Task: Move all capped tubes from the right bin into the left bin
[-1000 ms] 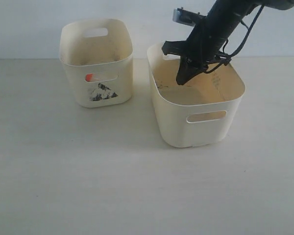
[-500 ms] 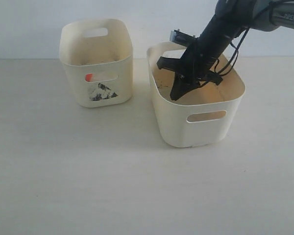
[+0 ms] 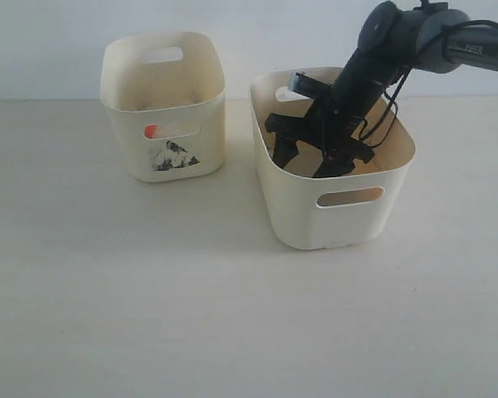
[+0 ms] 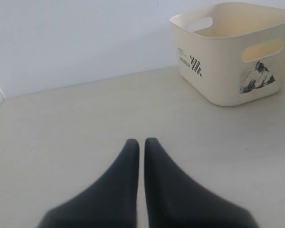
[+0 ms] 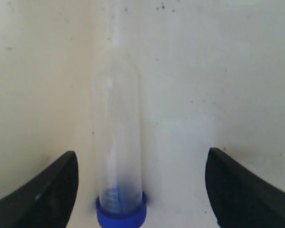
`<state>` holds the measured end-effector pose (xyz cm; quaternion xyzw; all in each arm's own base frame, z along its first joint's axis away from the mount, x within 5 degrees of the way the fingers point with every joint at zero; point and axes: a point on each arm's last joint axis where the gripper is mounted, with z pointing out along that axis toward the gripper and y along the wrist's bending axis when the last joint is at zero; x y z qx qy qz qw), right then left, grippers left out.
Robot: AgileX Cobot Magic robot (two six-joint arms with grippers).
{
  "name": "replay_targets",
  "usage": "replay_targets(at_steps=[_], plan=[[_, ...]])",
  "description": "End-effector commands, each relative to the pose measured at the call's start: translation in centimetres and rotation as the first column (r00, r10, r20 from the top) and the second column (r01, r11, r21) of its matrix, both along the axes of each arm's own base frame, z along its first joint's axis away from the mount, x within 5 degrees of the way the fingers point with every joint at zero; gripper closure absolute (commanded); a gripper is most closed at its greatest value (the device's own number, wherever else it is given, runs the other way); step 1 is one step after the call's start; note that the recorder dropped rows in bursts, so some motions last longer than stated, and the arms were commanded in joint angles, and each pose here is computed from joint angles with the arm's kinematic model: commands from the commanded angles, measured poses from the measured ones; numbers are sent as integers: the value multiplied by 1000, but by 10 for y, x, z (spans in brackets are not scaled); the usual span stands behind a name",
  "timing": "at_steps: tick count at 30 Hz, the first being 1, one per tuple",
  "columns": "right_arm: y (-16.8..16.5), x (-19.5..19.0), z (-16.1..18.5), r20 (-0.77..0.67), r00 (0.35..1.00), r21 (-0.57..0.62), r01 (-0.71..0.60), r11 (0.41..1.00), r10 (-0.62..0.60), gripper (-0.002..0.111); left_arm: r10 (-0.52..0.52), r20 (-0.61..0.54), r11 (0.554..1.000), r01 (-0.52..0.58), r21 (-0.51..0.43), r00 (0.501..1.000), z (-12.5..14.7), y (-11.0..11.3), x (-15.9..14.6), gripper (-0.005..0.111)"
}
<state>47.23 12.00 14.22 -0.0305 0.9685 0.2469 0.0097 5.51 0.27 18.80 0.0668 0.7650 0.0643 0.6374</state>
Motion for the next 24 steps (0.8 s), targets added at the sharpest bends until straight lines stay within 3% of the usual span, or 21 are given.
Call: replay_targets(at_steps=[1,4,8,11,16,19,23,24], plan=[[11,-1,3,36,998,14,-56,998,56,38,-1,12,1000,1,-17,1000,2,0,0,102],[24,-6,2,61,988,-6,-139,990,139,38,-1,12,1000,1,-17,1000,2,0,0,102],[40,-13,-2,75,969,-115,-226,967,236,38,-1,12,1000,1,-17,1000,2,0,0,102],[44,-14,-8,65,969,-209,-220,953,238,38,-1,12,1000,1,-17,1000,2,0,0,102],[44,-14,-16,36,981,-239,-177,955,191,40,-1,12,1000,1,-17,1000,2,0,0,102],[41,-14,-17,32,983,-273,-164,948,179,61,-1,12,1000,1,-17,1000,2,0,0,102],[37,-13,-18,37,981,-317,-170,933,192,109,-1,12,1000,1,-17,1000,2,0,0,102],[37,-13,-18,37,981,-317,-168,933,189,108,-1,12,1000,1,-17,1000,2,0,0,102]])
